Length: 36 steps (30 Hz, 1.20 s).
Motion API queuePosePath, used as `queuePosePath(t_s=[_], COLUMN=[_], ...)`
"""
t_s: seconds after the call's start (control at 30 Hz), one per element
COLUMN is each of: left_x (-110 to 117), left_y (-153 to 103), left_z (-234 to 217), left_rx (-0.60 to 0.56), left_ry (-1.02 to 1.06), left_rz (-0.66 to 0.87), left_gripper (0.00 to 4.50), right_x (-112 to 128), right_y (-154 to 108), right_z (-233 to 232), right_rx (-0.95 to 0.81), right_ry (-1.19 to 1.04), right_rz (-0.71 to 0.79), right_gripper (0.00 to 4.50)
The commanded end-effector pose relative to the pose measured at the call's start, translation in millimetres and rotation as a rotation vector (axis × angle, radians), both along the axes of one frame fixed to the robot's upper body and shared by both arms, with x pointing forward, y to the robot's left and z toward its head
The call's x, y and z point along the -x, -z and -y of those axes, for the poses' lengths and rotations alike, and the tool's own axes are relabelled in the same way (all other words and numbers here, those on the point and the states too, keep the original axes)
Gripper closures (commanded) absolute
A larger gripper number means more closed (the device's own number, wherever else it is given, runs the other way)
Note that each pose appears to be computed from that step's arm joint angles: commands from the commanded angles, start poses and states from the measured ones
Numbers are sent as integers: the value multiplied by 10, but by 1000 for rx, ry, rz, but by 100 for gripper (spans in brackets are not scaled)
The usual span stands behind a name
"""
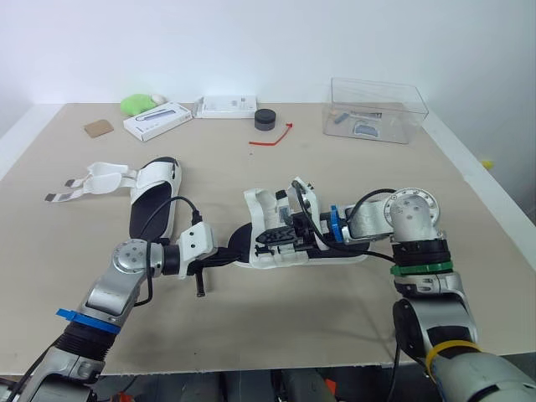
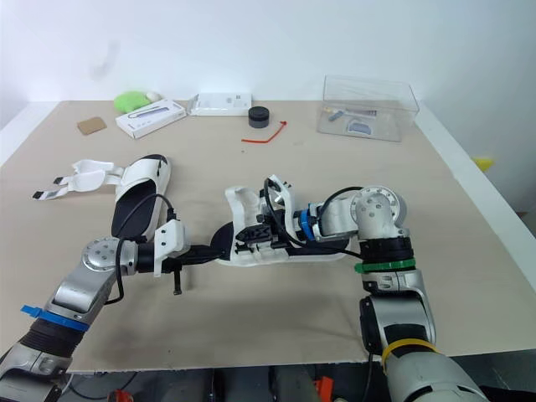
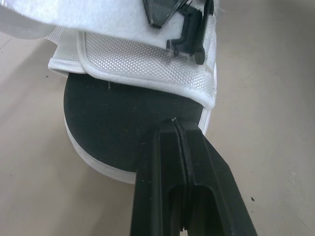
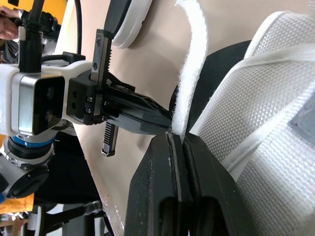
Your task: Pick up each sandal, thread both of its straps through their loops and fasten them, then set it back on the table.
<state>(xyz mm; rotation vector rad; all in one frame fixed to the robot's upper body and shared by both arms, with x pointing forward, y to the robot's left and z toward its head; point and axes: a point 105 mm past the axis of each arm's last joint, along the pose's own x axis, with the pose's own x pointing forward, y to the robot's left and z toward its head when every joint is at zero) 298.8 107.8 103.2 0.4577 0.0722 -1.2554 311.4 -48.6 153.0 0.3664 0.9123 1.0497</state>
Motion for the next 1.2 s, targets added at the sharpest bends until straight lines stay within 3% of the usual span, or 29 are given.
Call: queuePosePath(t_s=[0.03, 0.3, 0.7, 1.2], left_x=[15, 11, 9, 4], left_y=[199, 209, 236, 253], left_z=[-73, -79, -67, -73], left_rx=[-56, -65, -71, -78], left_ry=[-28, -28, -29, -32], left_rz=[-65, -63, -64, -66], left_gripper=[450, 450, 450, 450], right_x=[90, 83, 186, 387], right_y=[0, -116, 111, 133], right_z=[12, -5, -30, -43], right_rx=[12, -30, 44, 150], right_ry=[-29, -4, 42, -56], right_rz=[9, 9, 0, 130], right_gripper=[445, 445, 445, 445])
